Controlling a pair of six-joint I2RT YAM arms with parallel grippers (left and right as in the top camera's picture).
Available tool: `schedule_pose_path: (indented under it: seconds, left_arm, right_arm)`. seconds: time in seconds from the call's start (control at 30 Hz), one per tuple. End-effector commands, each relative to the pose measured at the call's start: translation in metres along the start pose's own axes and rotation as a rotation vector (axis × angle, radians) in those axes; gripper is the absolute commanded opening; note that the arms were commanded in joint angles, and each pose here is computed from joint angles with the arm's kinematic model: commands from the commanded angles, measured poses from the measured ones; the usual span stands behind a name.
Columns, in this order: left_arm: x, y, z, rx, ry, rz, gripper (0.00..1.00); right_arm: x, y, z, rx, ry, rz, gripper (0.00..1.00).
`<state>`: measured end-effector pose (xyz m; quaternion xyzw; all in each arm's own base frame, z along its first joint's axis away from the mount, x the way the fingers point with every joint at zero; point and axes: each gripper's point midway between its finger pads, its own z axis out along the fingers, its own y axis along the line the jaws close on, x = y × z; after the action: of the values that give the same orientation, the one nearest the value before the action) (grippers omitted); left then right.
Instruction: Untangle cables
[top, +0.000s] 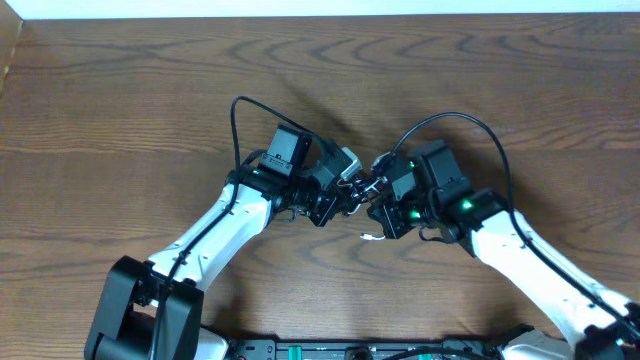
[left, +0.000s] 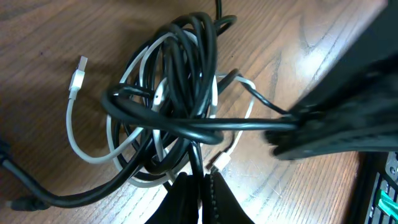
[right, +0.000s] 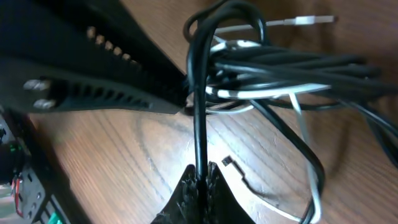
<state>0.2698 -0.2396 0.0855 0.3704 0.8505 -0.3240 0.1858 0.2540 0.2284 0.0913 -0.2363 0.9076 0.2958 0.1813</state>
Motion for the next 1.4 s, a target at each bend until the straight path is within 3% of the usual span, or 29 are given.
schedule_pose_path:
  seconds: [0.0,0.37,0.53,0.73,0.77,0.83,0.87,1.1,1.37]
  left_arm:
    - [0.000,-0.008,0.001,0.047,-0.006,0.023,0.08]
    - [0.002,-0.009,0.001,0.055,0.001,0.022,0.07]
    - [0.001,-0.031,-0.002,0.177,-0.019,0.092,0.07]
    - [0.006,-0.006,0.000,0.036,0.019,0.027,0.08]
    - [0.007,0.000,0.001,0.000,0.025,0.003,0.09]
    - [0.008,0.010,0.000,-0.057,0.032,-0.041,0.27]
    - [0.008,0.013,0.000,-0.076,0.035,-0.059,0.31]
    - [0.008,0.013,0.000,-0.081,0.035,-0.083,0.34]
    - [0.006,0.023,-0.001,-0.137,0.019,-0.176,0.37]
  right_arm:
    - [0.001,-0.004,0.010,-0.015,0.008,0.015,0.01]
    - [-0.030,0.001,0.004,-0.064,-0.115,-0.033,0.01]
    - [-0.033,-0.001,-0.001,-0.101,-0.123,-0.013,0.01]
    - [-0.026,0.005,-0.005,-0.174,-0.095,0.017,0.01]
    - [-0.023,0.008,-0.006,-0.198,-0.085,0.023,0.01]
    - [-0.016,0.012,-0.009,-0.236,-0.058,0.020,0.01]
    - [-0.012,0.012,-0.010,-0.244,-0.042,0.030,0.01]
    - [0.025,-0.013,-0.012,-0.146,0.093,0.177,0.01]
    - [0.047,-0.024,-0.012,-0.050,0.178,0.213,0.01]
